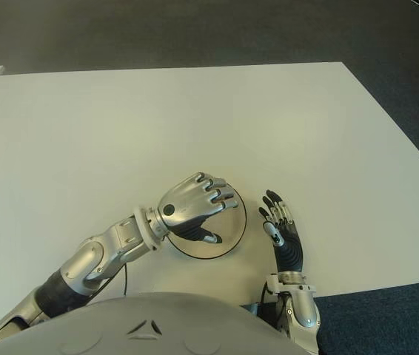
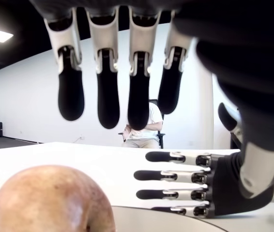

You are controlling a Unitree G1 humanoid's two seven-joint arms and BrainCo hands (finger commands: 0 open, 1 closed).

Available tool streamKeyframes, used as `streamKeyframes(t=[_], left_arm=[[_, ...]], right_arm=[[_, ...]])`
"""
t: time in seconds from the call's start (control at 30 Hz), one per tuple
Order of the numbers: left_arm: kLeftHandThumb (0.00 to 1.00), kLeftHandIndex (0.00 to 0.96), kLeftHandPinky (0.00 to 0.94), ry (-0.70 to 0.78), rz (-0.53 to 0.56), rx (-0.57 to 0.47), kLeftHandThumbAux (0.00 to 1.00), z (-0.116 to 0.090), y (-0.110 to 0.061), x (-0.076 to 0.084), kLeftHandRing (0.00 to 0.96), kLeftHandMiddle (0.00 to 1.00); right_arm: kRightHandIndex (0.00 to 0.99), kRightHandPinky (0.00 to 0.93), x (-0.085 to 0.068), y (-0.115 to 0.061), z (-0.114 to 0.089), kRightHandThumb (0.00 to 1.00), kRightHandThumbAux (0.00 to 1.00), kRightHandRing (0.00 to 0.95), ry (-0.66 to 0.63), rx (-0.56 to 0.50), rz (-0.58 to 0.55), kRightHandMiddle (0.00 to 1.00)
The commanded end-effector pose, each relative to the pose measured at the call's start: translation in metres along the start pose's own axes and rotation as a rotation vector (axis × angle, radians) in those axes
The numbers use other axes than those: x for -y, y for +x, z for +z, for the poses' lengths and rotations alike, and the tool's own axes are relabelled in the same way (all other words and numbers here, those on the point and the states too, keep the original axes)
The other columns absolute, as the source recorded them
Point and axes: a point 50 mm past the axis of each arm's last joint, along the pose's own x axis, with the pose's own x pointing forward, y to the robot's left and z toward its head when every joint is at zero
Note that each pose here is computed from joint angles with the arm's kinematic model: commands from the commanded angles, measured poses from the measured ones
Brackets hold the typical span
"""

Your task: Put the apples into the plate.

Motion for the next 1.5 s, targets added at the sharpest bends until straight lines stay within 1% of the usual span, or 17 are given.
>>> streamKeyframes(t=[0.03,0.27,0.47,0.53,0.6,0.63,0.67,0.77,0.8,0.83,0.87,0.97,1.1,1.17,1.23,1.33,1.5], left_arm=[[0.856,0.417,0.866,-0.024,0.017,-0.036,0.66,-0.003,-0.001,0.006,0.892,0.538],[0.856,0.414,0.845,-0.034,0.071,-0.056,0.661,-0.005,-0.001,0.004,0.874,0.536],[0.854,0.408,0.838,-0.03,0.064,-0.095,0.662,-0.007,0.0,0.0,0.857,0.534],[0.854,0.407,0.838,-0.037,0.069,-0.122,0.663,-0.009,-0.001,-0.005,0.853,0.534],[0.854,0.407,0.822,-0.09,0.104,-0.196,0.663,-0.015,-0.003,-0.015,0.839,0.535],[0.854,0.408,0.797,-0.139,0.13,-0.247,0.662,-0.022,-0.004,-0.022,0.822,0.538],[0.854,0.413,0.728,-0.196,0.151,-0.301,0.661,-0.031,-0.007,-0.026,0.771,0.548],[0.841,0.429,0.495,-0.264,0.169,-0.356,0.664,-0.043,-0.011,-0.031,0.538,0.491],[0.84,0.43,0.473,-0.313,0.185,-0.411,0.664,-0.048,-0.015,-0.033,0.515,0.486],[0.662,0.341,0.379,-0.377,0.206,-0.476,0.583,-0.052,-0.02,-0.034,0.413,0.401],[0.52,0.26,0.3,-0.473,0.237,-0.556,0.525,-0.056,-0.026,-0.034,0.32,0.314],[0.294,0.125,0.165,-0.722,0.321,-0.699,0.435,-0.059,-0.036,-0.032,0.153,0.155],[0.157,0.044,0.067,-0.95,0.419,-0.777,0.391,-0.056,-0.042,-0.028,0.054,0.059],[0.112,0.023,0.035,-1.143,0.489,-0.839,0.388,-0.045,-0.06,-0.015,0.028,0.031],[0.077,0.012,0.018,-1.264,0.533,-0.892,0.383,-0.042,-0.075,-0.005,0.014,0.016],[0.043,0.003,0.005,-1.347,0.587,-0.962,0.368,-0.039,-0.099,0.004,0.004,0.005],[0.011,0.0,0.0,-1.406,0.621,-1.016,0.369,-0.039,-0.114,0.009,0.0,0.0]], right_arm=[[0.103,0.0,0.001,-0.005,-0.015,0.203,0.476,0.0,0.016,-0.099,-0.009,0.049],[0.107,0.0,0.001,-0.003,-0.016,0.215,0.471,0.0,0.018,-0.104,-0.009,0.041],[0.092,0.0,0.001,-0.001,-0.016,0.222,0.483,0.0,0.022,-0.104,-0.005,0.032],[0.085,0.0,0.001,-0.001,-0.016,0.217,0.488,0.0,0.021,-0.101,-0.004,0.03],[0.079,0.0,0.001,0.0,-0.016,0.212,0.492,0.0,0.015,-0.094,-0.002,0.028],[0.077,0.0,0.001,0.0,-0.015,0.209,0.494,0.0,0.012,-0.091,-0.002,0.026],[0.076,0.0,0.001,0.0,-0.015,0.207,0.493,0.0,0.01,-0.088,-0.003,0.022],[0.078,0.0,0.0,0.0,-0.015,0.204,0.493,0.0,0.009,-0.086,-0.005,0.013],[0.078,0.0,0.0,0.0,-0.016,0.203,0.493,0.0,0.009,-0.086,-0.008,0.012],[0.08,0.0,0.0,0.0,-0.016,0.204,0.496,0.0,0.01,-0.087,-0.01,0.013],[0.081,0.0,-0.001,0.001,-0.017,0.205,0.5,0.0,0.011,-0.09,-0.012,0.016],[0.082,0.0,-0.001,0.001,-0.019,0.205,0.505,0.0,0.013,-0.096,-0.012,0.028],[0.086,0.0,-0.002,0.001,-0.019,0.205,0.505,0.0,0.023,-0.096,-0.007,0.034],[0.086,0.0,-0.003,0.002,-0.019,0.202,0.504,0.0,0.031,-0.092,0.001,0.035],[0.085,0.0,-0.003,0.002,-0.019,0.197,0.502,0.0,0.033,-0.09,0.008,0.035],[0.083,0.0,-0.004,0.003,-0.018,0.189,0.499,0.0,0.027,-0.086,0.022,0.034],[0.084,0.0,-0.005,0.005,-0.018,0.184,0.501,0.0,0.033,-0.079,0.041,0.037]])
